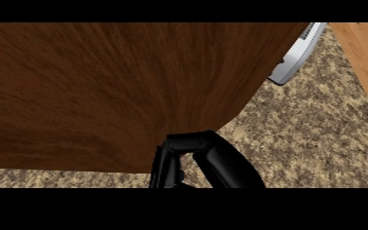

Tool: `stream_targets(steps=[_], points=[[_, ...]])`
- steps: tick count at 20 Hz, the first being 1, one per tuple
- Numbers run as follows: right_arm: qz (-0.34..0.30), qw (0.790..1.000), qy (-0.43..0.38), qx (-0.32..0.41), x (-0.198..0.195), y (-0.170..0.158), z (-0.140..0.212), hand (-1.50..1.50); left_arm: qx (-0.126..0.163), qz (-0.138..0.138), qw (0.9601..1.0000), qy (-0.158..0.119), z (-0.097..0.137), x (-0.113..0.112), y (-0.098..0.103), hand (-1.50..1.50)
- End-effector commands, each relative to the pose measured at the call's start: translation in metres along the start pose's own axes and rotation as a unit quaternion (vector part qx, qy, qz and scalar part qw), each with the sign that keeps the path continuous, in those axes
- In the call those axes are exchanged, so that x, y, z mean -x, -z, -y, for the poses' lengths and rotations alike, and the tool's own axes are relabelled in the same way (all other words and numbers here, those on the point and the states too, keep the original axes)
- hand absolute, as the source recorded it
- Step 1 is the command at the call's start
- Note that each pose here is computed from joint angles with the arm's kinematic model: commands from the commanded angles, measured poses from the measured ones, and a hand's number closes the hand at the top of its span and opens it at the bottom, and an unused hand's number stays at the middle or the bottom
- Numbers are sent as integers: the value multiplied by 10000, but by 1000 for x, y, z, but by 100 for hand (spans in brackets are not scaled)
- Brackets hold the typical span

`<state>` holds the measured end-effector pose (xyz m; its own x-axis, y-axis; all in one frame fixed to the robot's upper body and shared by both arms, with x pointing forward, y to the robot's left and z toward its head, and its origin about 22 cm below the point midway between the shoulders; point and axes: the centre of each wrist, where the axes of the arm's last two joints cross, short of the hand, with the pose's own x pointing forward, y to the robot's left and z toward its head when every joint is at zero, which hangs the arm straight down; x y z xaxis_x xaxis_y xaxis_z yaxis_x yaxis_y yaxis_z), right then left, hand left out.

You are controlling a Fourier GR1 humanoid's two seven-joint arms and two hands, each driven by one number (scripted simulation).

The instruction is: Pick up the bottled water, place it into the cabinet and close the cabinet

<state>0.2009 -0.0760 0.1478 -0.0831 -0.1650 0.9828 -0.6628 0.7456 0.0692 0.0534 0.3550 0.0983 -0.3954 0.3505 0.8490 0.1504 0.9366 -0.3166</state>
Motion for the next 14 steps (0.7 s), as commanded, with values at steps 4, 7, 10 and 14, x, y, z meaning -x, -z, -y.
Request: stream_targets(steps=[4,7,10,14], points=[[107,9980,616,129,-11,45,46,150,-35,73,9999,101,-13,-23,-4,-150],[198,9979,577,215,-22,73,76,150,-35,67,9999,98,-14,-26,-15,-150],[67,9980,613,129,-8,78,101,150,-37,85,9999,81,0,-31,-16,-150],[-73,9985,534,85,-6,100,115,150,-139,154,9998,24,-31,-34,-20,-150]])
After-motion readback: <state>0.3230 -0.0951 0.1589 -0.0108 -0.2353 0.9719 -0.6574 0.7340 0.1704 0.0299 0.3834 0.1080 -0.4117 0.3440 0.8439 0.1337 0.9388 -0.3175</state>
